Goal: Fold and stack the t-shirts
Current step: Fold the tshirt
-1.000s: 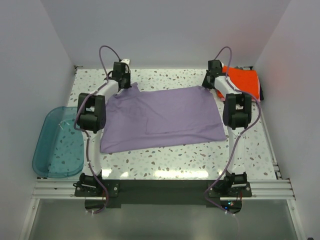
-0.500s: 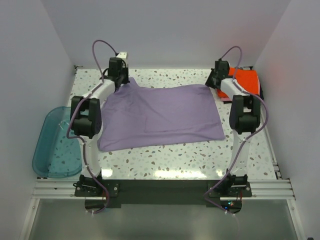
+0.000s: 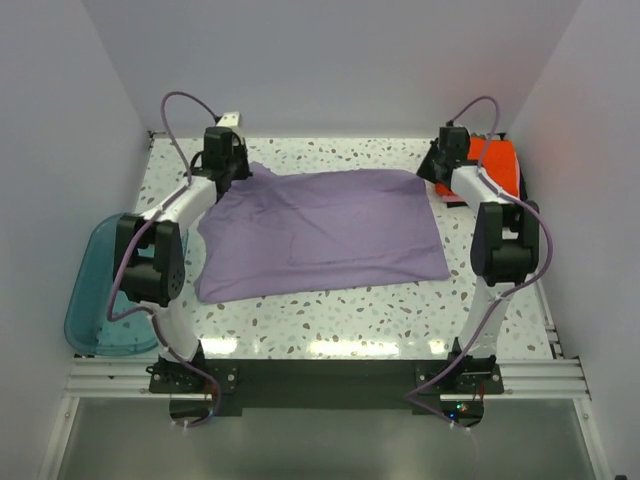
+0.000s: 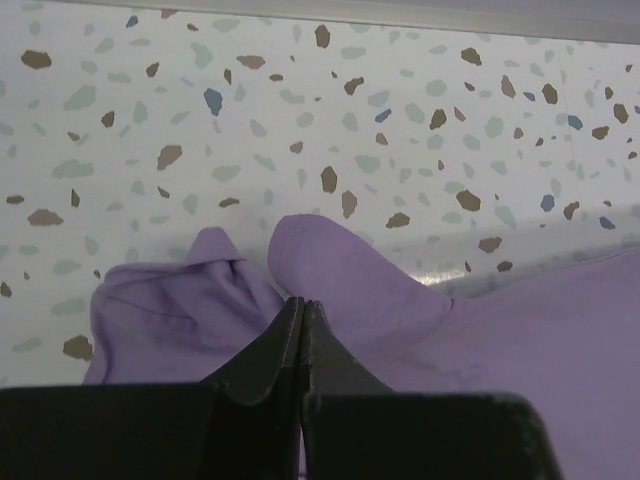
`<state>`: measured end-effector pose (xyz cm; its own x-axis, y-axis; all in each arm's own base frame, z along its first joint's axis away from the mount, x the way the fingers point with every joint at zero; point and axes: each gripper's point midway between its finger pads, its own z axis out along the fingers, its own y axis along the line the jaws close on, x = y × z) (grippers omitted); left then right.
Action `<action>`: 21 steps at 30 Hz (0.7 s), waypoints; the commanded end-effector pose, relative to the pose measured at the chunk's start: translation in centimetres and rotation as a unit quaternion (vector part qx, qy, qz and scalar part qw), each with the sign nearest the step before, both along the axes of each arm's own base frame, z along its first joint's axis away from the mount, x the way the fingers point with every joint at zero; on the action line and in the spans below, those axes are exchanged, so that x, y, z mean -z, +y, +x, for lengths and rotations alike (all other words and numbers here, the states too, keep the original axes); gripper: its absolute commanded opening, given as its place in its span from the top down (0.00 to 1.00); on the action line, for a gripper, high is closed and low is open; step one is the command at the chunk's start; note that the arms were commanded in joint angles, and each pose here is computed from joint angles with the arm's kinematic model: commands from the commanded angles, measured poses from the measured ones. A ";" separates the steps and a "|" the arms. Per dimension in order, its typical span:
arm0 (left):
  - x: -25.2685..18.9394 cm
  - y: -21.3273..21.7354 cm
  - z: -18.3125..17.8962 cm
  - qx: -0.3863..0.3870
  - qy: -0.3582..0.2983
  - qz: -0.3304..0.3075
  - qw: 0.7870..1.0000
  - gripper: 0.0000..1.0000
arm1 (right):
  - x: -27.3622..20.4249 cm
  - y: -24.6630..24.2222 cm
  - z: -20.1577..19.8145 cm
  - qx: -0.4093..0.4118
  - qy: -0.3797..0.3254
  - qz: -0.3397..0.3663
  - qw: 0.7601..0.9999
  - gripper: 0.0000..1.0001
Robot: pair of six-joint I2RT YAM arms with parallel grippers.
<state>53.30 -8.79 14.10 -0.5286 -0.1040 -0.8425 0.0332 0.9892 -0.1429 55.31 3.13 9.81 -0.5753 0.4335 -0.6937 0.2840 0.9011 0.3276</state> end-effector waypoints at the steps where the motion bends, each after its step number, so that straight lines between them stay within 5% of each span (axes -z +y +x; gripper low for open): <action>1: -3.3 -0.1 -1.8 -0.030 -0.039 -0.043 0.998 1.00 | -4.0 -0.5 -0.8 0.018 -0.044 0.004 0.999 1.00; 21: 0.8 1.1 -14.4 -0.129 0.001 -0.149 0.980 1.00 | 0.0 -2.5 -11.6 0.081 0.043 0.001 0.996 1.00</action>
